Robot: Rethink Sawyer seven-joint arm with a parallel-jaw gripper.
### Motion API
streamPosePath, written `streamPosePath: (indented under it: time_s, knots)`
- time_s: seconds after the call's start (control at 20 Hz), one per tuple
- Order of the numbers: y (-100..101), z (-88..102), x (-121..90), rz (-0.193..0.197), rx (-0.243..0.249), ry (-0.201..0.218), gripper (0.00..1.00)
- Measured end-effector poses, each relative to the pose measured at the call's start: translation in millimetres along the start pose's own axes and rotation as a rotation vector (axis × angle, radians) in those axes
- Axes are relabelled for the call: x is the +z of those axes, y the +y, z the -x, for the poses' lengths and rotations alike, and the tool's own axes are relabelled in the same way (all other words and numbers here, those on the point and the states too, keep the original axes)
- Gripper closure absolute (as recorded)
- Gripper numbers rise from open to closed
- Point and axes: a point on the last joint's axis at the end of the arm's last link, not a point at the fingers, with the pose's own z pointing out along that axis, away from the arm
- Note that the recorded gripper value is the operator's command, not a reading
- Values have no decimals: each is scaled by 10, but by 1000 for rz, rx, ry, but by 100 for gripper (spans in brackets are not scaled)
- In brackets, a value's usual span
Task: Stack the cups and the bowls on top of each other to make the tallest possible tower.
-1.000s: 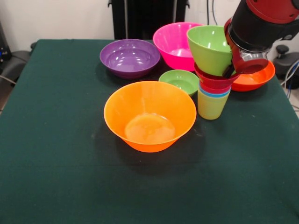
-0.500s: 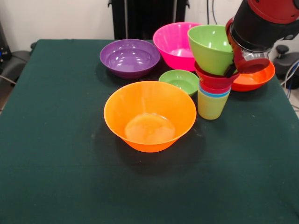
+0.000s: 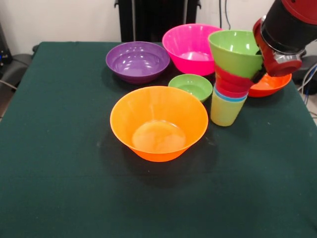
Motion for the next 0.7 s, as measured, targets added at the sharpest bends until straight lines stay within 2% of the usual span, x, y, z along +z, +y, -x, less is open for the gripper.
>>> streamPosePath:
  time_s: [0.15,0.7]
  knots:
    - [3,-59,-13,3,-8,-3,0]
    - [-12,-80,-10,2,-9,-4,0]
